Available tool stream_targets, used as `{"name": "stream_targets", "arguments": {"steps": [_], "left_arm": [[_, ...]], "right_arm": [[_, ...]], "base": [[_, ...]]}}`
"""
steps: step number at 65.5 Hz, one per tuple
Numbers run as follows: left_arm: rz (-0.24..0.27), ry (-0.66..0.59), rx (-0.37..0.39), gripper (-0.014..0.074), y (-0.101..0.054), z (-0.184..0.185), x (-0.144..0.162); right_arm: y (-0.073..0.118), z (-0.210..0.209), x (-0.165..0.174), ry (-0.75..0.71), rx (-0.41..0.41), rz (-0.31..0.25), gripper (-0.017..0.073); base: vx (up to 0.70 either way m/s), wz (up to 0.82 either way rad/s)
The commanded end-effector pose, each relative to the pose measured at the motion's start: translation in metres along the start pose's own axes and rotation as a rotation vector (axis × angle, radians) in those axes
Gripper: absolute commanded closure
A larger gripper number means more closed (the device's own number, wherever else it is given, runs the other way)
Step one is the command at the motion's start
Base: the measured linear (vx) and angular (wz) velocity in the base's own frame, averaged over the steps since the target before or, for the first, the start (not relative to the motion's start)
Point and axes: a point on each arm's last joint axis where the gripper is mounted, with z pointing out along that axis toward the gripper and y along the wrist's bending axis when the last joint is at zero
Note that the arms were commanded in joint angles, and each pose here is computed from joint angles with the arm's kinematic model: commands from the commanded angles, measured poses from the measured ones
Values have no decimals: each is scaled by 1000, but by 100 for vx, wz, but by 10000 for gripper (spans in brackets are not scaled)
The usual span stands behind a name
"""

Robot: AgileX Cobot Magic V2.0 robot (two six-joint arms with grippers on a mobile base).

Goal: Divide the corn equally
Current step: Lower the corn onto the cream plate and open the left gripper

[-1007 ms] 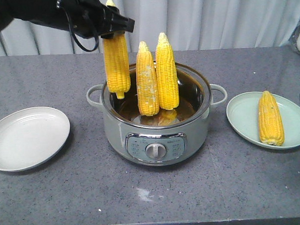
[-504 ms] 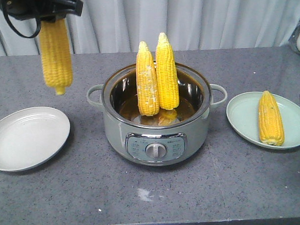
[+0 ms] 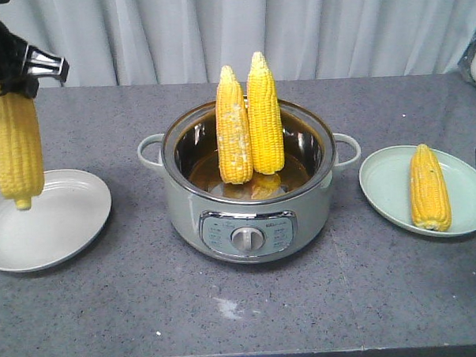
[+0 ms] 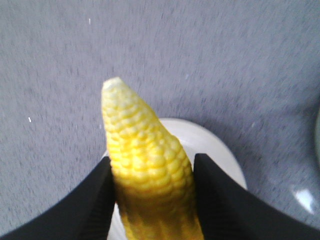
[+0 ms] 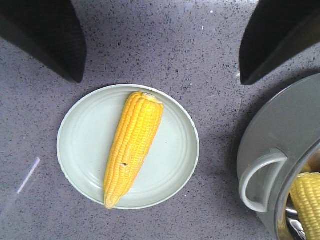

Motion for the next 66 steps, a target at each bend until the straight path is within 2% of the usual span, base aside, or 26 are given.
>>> {"name": "stream_targets", "arguments": {"steps": [1,18,29,46,55,66], "left_arm": [[-15,-24,37,590,11,1,6],[-82,5,74,590,23,49,25],[-80,17,78,590,20,64,24],[-71,117,76,568,16,89,30],[-72,130,76,525,15,93,30],[-73,126,76,403,15,93,30]], "right_arm": [[1,-10,-8,-85,4,-11,-34],[1,-10,-8,-86,4,-11,-34],[1,-10,-8,-87,3,-10,-34],[1,-10,-8,-86,3,-10,-34],[1,-10,-8,-86,3,-10,-34],[1,-10,-8,-86,3,-10,-34]], "base": [[0,0],[0,0],[0,0],[0,0],[0,0],[0,0]]}}
